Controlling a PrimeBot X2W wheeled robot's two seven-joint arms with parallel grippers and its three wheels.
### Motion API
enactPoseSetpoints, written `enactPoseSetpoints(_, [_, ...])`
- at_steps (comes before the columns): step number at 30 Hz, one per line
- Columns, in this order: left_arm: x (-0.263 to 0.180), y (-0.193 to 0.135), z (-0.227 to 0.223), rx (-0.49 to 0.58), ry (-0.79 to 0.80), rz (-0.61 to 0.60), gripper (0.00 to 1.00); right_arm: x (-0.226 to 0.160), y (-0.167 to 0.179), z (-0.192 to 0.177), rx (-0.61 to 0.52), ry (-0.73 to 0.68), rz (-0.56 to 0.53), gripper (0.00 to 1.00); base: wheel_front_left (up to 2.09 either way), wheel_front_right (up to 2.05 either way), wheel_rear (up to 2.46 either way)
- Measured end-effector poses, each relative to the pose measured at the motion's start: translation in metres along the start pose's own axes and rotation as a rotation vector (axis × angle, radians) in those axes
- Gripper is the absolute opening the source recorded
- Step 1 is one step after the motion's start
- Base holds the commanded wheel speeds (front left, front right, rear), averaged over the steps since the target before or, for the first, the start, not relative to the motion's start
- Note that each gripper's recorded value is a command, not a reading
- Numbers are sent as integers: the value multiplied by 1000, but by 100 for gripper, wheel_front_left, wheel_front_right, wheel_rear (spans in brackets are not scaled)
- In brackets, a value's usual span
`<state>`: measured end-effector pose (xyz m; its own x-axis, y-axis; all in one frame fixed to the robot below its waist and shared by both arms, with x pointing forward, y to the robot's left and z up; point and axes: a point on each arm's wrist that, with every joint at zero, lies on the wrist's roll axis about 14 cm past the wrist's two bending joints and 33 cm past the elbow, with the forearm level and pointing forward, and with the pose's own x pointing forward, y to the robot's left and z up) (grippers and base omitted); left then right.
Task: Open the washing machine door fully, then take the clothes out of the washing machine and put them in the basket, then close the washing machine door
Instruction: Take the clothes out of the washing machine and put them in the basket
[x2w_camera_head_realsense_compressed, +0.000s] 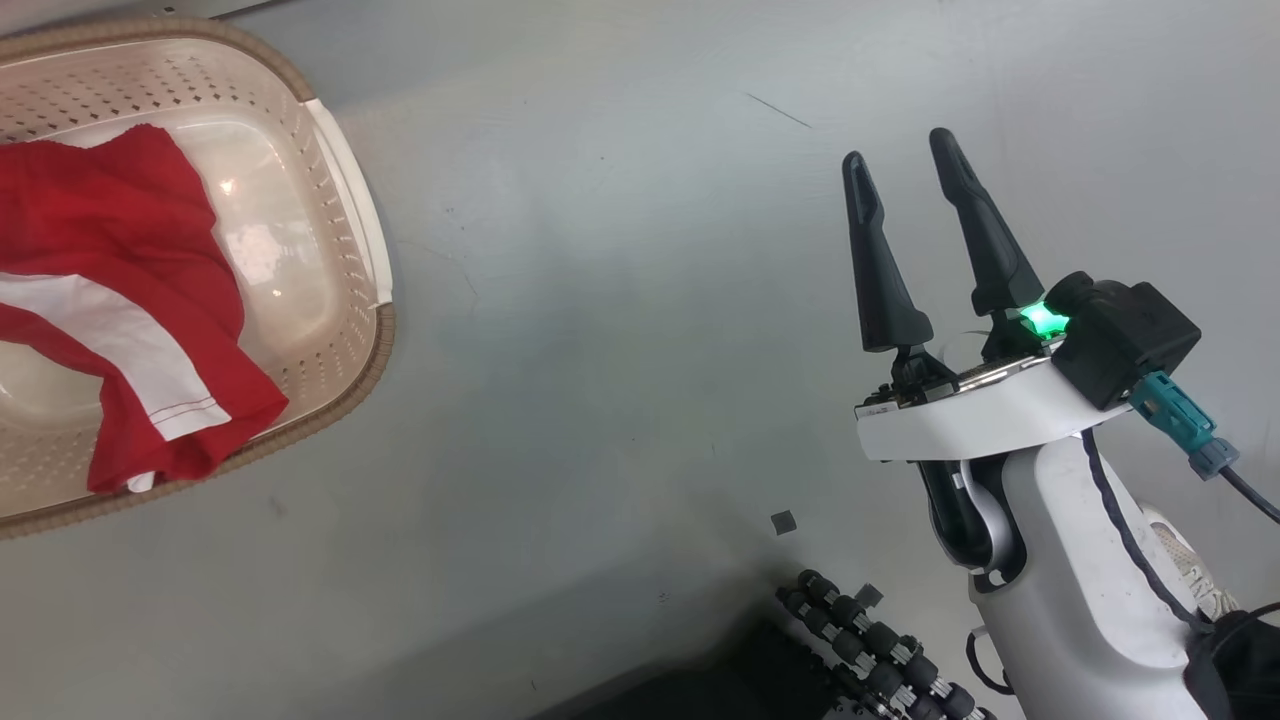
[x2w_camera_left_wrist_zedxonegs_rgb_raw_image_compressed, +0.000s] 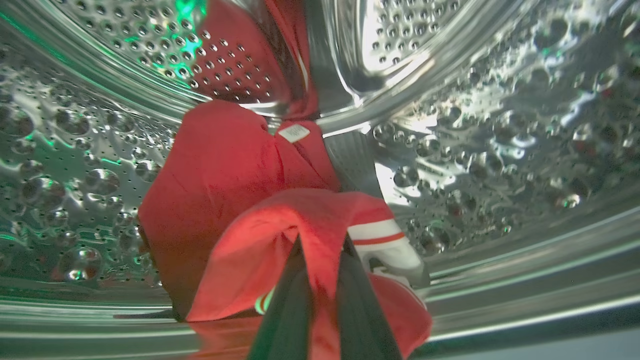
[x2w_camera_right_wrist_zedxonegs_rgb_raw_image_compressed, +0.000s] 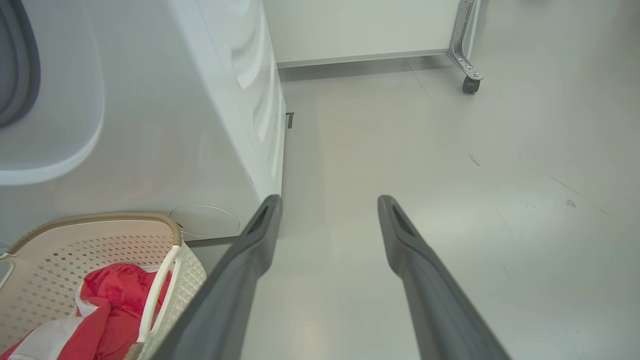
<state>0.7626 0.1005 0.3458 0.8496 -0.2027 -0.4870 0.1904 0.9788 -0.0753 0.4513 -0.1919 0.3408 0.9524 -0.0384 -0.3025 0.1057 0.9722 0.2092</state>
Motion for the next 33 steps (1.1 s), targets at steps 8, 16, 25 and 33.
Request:
enactPoseSetpoints(8, [-17, 1, 21, -58, -146, -13, 0, 4, 1, 9, -20, -30, 2, 100, 0, 0, 0])
enactPoseSetpoints(16, [-44, -2, 33, -81, -302, -26, 0, 7, 7, 18, -37, -60, 21, 100, 0, 0, 0])
enactPoseSetpoints(25, [-86, -7, 29, -129, -436, -28, 0, 6, 15, 33, -60, -100, 41, 100, 0, 0, 0])
enactPoseSetpoints(33, [-131, -12, 9, -154, -498, -17, 0, -7, 21, 40, -74, -109, 55, 100, 0, 0, 0])
